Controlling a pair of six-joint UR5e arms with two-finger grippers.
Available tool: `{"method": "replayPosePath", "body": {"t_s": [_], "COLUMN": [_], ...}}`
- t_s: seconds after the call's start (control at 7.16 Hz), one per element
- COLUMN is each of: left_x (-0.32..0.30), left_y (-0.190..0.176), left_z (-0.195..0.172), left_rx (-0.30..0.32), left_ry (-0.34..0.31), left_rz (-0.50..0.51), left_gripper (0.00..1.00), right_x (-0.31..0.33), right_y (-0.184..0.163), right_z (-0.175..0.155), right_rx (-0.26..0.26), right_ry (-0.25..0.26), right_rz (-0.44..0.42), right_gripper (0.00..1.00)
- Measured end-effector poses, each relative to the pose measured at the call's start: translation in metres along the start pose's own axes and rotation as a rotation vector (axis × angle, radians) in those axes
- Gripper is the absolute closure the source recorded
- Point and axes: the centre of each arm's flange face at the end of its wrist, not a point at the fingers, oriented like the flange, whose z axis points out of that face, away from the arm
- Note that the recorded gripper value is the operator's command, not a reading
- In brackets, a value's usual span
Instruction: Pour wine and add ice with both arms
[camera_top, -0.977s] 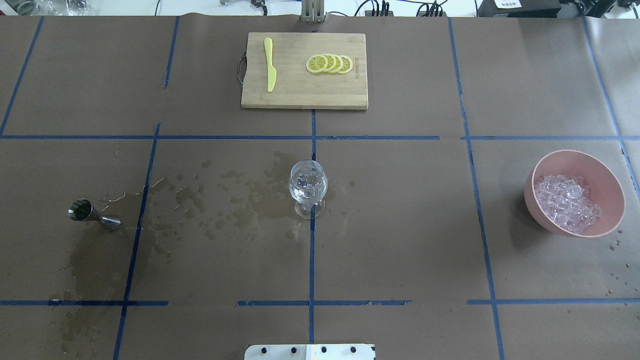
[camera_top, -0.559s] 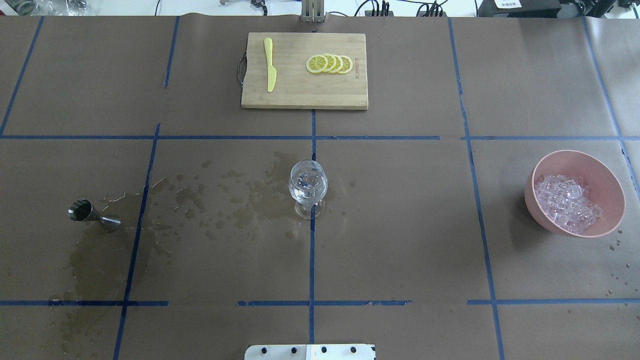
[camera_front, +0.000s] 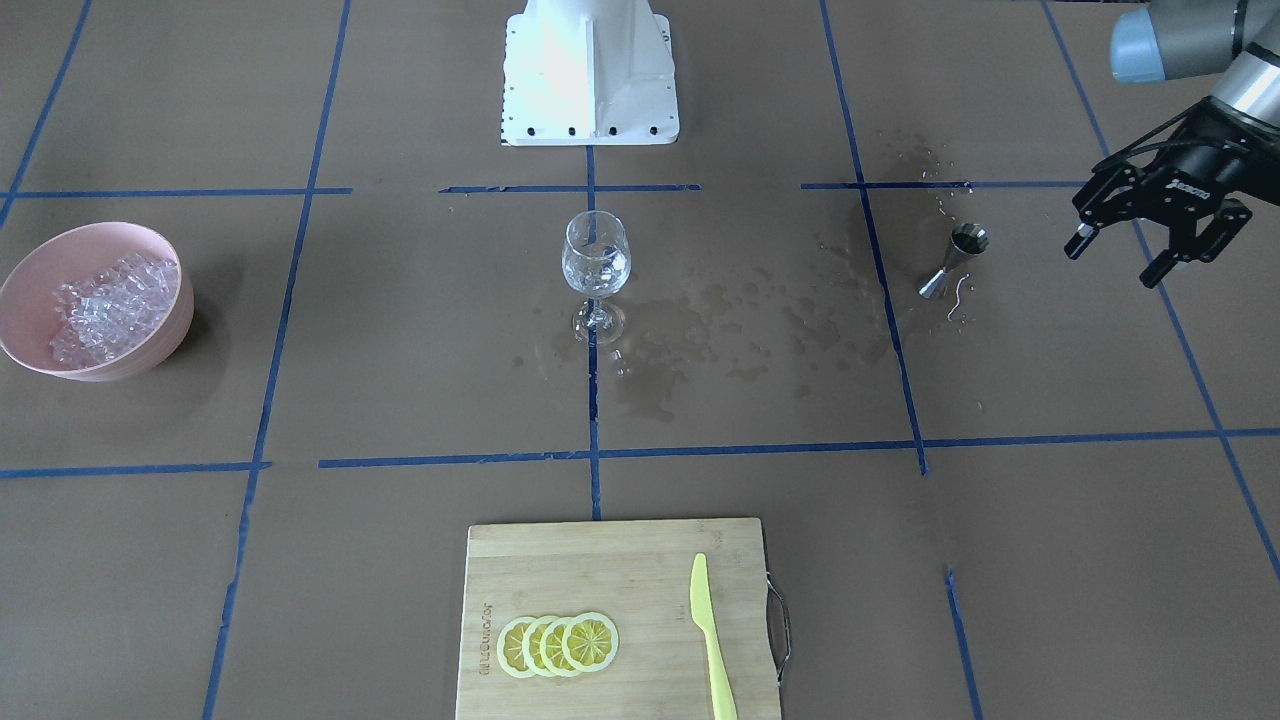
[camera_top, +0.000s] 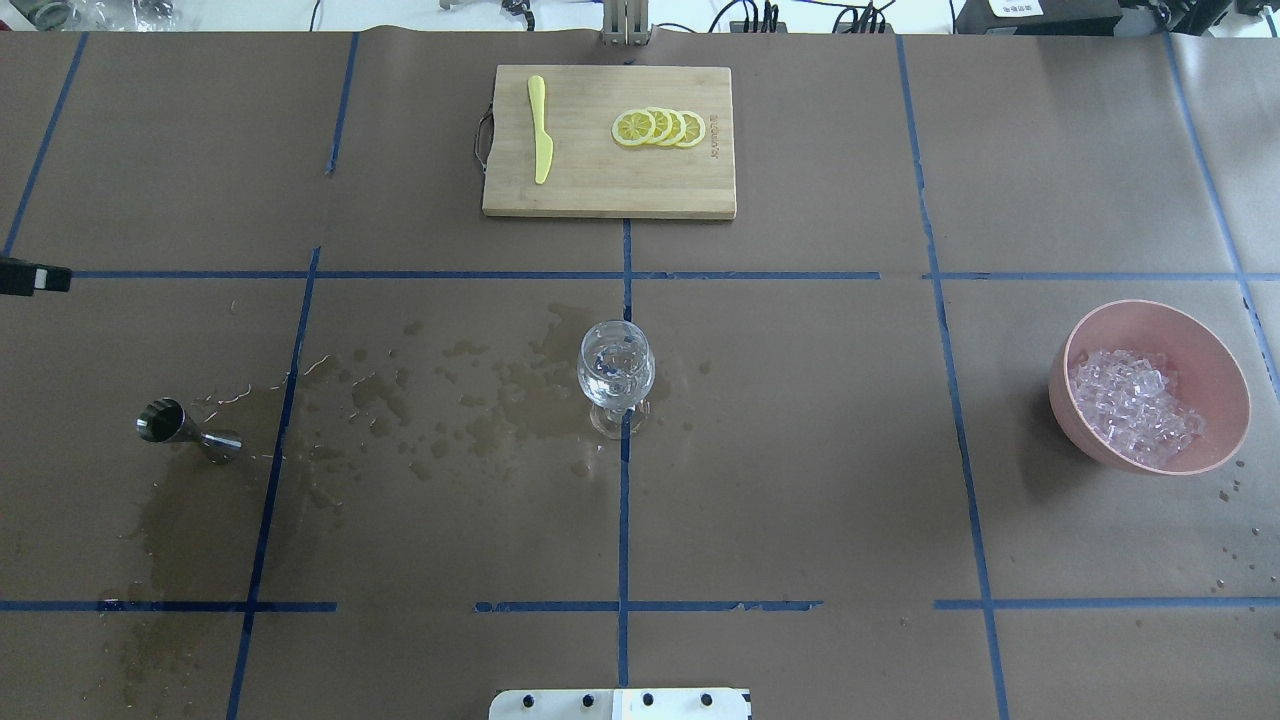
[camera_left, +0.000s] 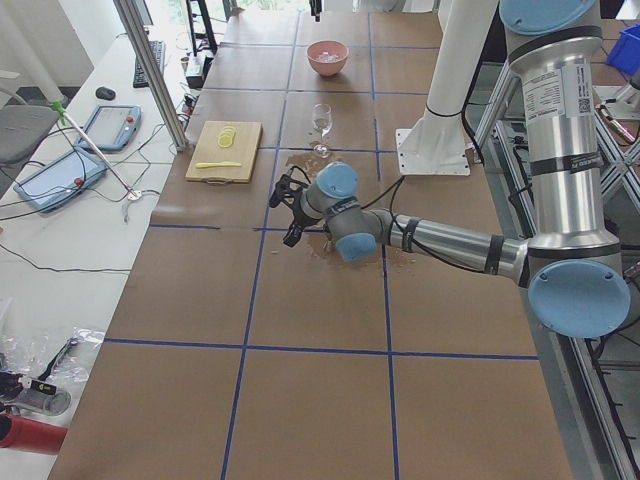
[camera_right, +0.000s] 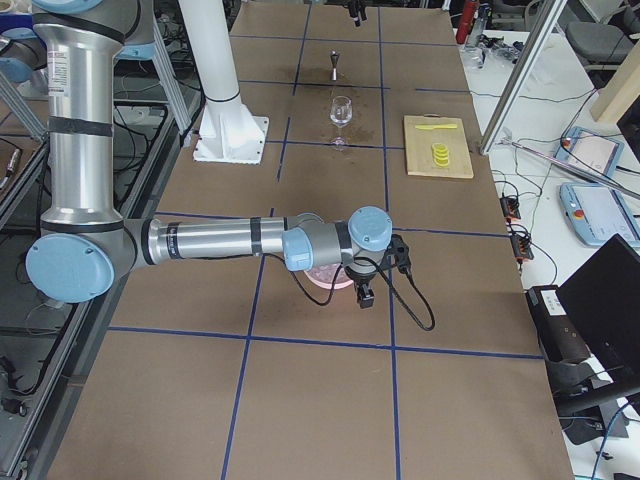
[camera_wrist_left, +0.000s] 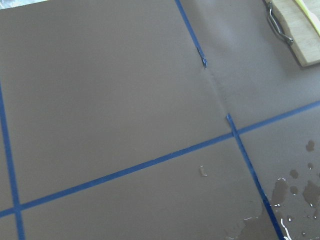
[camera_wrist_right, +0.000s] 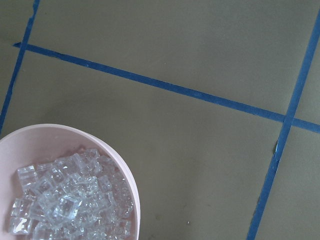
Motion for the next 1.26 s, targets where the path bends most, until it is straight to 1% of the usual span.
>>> {"method": "replayPosePath", "body": {"t_s": [0.28,0.42,0.7,0.98,1.12,1.26], "left_x": [0.006,0.015,0.053,0.076,0.078,0.074], "left_y": [0.05,0.069,0.111,0.141,0.155,0.169], "left_z": [-0.007,-0.004,0.016,0.022,0.025,0.031], "left_rx": [0.134,0.198,0.329,0.433,0.476,0.505], "left_ry": [-0.004,-0.019,-0.057,-0.092,-0.12,-0.149], "left_rz": [0.017,0.003,-0.029,-0.01,0.009,0.031], "left_gripper": [0.01,0.01,0.01,0.01,0.01,0.01], "right_x": [-0.001,-0.002,-0.003,-0.004,-0.004,-0.005], "right_y": [0.0,0.0,-0.001,-0.001,-0.001,-0.001], "right_z": [0.001,0.001,0.002,0.004,0.004,0.004], "right_rx": [-0.001,-0.001,-0.003,-0.007,-0.008,-0.008], "right_ry": [-0.004,-0.005,-0.006,-0.006,-0.006,-0.006], "right_rz": [0.0,0.007,0.023,0.025,0.025,0.024], "right_gripper": [0.0,0.0,0.0,0.0,0.0,0.0]}}
